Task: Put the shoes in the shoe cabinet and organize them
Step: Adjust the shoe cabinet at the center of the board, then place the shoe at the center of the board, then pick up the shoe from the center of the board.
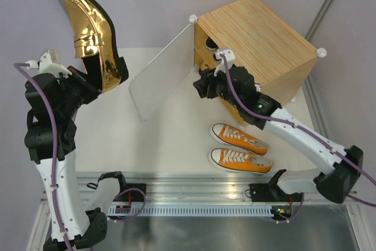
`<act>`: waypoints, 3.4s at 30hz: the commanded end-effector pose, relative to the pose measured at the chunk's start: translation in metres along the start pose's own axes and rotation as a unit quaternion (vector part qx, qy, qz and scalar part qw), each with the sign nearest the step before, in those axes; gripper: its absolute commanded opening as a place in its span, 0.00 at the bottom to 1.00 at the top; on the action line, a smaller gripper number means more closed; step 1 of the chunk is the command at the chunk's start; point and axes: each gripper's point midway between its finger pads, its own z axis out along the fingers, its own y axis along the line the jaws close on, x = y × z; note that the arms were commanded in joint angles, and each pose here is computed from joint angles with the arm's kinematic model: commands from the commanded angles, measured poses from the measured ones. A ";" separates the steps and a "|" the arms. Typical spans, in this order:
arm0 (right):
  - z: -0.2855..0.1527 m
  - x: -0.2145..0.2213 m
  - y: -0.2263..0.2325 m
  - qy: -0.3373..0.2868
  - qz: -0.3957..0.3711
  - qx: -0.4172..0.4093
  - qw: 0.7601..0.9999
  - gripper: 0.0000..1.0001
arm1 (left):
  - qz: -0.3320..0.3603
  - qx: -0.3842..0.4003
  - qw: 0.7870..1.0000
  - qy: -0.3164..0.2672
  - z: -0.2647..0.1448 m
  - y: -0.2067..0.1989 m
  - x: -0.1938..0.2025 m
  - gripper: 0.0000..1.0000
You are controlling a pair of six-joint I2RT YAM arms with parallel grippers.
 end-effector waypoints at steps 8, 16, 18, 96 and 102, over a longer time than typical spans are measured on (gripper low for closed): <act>0.135 -0.048 0.078 -0.065 0.030 -0.104 0.992 0.56 | 0.058 0.094 0.992 -0.051 -0.028 -0.035 -0.007 0.02; 0.215 -0.052 0.089 -0.075 0.028 -0.095 0.992 0.62 | 0.081 0.104 0.990 -0.058 -0.039 -0.034 0.005 0.02; 0.221 -0.053 0.089 -0.078 0.030 -0.091 0.992 0.63 | 0.086 0.110 0.989 -0.047 -0.036 -0.033 0.012 0.02; -0.244 -0.125 -0.128 -0.279 0.040 0.277 0.919 0.71 | 0.248 -0.137 0.872 0.399 0.154 0.046 0.283 0.80; -0.252 -0.114 -0.127 -0.279 0.043 0.266 0.922 0.72 | 0.144 -0.180 0.891 0.392 0.133 0.060 0.306 0.76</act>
